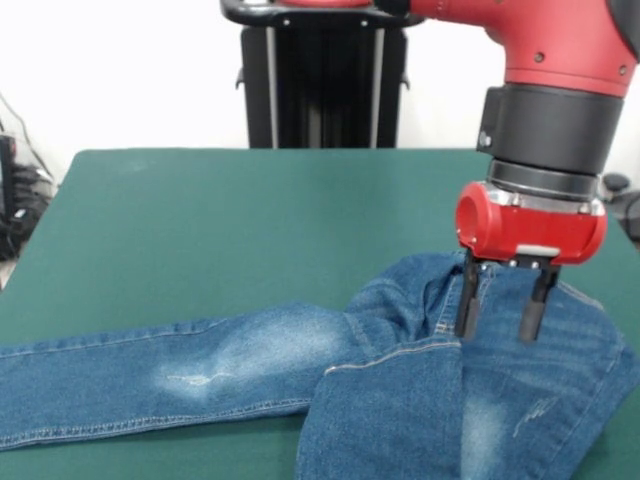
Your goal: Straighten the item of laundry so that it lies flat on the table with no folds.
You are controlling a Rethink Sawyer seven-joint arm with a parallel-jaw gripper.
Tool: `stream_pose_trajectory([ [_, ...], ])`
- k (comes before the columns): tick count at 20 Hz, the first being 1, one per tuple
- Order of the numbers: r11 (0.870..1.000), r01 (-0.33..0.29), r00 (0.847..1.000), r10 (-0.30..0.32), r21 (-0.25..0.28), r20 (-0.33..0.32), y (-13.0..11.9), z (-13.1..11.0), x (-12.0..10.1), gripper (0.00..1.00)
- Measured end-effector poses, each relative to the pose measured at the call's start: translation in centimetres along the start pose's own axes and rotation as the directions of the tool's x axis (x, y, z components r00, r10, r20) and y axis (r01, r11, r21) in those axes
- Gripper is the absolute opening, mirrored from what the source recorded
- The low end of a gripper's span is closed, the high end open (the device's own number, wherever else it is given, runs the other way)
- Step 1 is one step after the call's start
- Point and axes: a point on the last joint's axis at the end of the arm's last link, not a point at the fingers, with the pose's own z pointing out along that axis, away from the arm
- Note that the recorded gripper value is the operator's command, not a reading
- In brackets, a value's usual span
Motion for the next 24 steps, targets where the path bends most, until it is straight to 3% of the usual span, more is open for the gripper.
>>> stream_pose_trajectory([
  [10, 1.000, -0.012, 0.999, 0.013, 0.024, -0.041, -1.1, 0.7, 3.7, 1.00],
  [24, 0.996, -0.063, 0.997, 0.065, 0.062, -0.043, -6.3, 3.0, 3.4, 1.00],
])
